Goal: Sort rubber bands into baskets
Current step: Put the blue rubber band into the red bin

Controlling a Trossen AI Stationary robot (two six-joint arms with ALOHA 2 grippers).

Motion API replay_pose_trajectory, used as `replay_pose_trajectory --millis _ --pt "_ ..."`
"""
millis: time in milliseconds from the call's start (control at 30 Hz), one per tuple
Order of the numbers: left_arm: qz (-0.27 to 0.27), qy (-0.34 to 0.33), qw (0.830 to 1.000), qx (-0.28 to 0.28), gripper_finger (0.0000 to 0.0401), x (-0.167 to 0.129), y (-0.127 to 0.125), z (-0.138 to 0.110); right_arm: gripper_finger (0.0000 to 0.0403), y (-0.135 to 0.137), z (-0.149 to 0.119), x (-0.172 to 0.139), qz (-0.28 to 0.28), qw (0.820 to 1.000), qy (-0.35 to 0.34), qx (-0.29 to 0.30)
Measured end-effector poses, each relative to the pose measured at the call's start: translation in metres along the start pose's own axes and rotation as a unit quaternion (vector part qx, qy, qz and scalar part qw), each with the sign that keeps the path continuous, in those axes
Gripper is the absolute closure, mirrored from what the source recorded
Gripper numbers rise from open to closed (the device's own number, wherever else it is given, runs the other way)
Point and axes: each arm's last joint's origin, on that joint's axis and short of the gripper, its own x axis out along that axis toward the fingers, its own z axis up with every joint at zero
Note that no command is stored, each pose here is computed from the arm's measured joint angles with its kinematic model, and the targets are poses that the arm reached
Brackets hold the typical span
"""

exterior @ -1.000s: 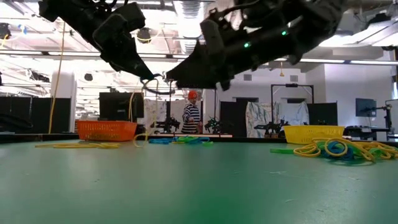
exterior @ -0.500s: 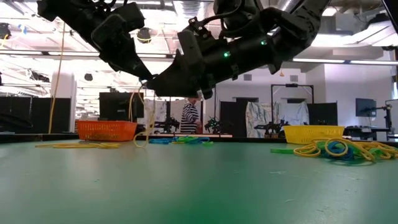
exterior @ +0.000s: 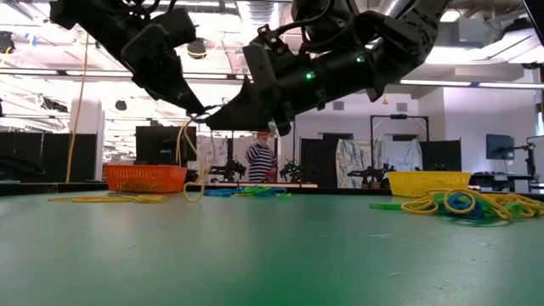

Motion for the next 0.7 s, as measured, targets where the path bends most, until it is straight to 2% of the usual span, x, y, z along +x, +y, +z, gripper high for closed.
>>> replay_pose_trajectory --millis 100,300,600,700 --pt "-0.003 0.012 1.000 -0.003 0.0401 0.000 0.000 -0.002 0.0389 0.000 -0.001 0.000 0.000 1.000 0.005 -0.009" --pt "-0.001 0.033 0.999 -0.003 0.0391 -0.001 -0.001 -0.007 0.0388 0.002 0.000 -0.006 -0.002 0.999 0.042 -0.022" --pt "0.034 0.052 0.998 0.008 0.0310 -0.004 -0.005 -0.014 0.0388 0.017 0.012 -0.040 -0.011 0.988 0.139 -0.070" --pt "0.020 0.064 0.998 0.008 0.0286 -0.005 -0.006 -0.016 0.0388 0.023 0.016 -0.059 -0.021 0.978 0.186 -0.089"
